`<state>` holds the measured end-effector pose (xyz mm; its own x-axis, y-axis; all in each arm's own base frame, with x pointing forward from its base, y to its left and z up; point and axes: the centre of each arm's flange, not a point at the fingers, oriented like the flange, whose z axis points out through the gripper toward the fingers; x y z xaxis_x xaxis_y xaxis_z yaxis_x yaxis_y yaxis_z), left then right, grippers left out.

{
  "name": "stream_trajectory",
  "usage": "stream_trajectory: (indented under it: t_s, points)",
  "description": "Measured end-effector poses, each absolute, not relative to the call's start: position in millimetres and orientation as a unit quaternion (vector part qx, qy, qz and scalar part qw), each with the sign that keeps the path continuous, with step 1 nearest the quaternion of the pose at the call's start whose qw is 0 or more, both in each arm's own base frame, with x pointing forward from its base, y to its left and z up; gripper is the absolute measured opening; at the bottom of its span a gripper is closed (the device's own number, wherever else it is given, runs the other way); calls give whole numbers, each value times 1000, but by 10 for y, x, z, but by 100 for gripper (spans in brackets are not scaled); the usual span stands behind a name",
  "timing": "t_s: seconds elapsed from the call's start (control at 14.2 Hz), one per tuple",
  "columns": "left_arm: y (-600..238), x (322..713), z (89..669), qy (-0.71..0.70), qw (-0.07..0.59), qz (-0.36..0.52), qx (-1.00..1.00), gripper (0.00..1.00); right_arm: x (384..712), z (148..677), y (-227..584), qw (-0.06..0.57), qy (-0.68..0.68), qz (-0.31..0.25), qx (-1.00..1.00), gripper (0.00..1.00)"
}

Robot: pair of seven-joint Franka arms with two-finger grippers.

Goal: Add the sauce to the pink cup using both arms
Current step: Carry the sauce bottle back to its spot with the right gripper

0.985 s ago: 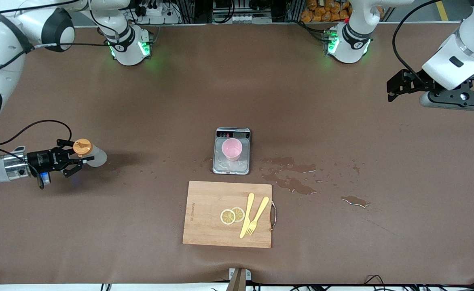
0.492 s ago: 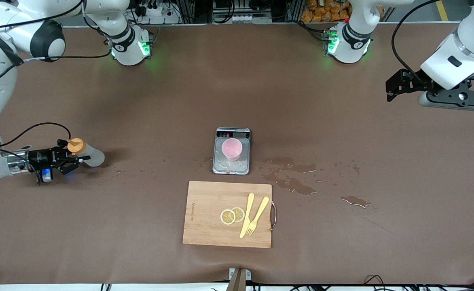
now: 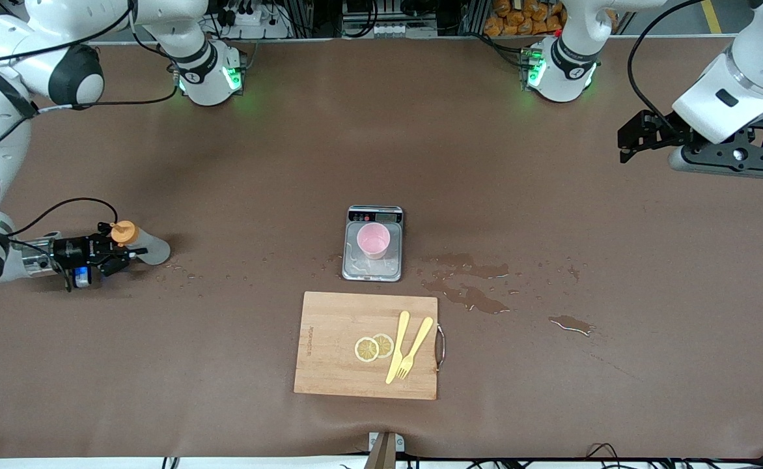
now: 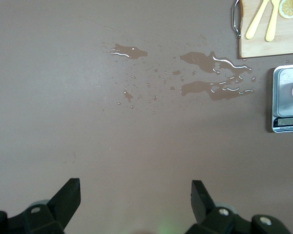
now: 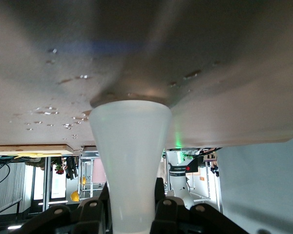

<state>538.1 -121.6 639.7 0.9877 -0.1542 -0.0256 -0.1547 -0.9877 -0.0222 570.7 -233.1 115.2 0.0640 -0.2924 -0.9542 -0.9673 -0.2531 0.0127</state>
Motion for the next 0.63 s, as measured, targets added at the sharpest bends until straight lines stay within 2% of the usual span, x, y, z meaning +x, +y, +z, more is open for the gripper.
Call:
stream_trajectory:
  t_s: [0.14, 0.56, 0.63]
  points:
    - [-1212, 5382, 6396, 77, 12, 12, -997, 100, 5709, 1152, -2329, 358, 495, 472, -636, 39]
    - [-1197, 5385, 6396, 76, 12, 12, -997, 100, 5825, 1290, -2358, 358, 489, 459, -650, 99]
    - [-1193, 5386, 6396, 75, 12, 12, -997, 100, 5868, 1368, -2391, 355, 487, 452, -658, 100]
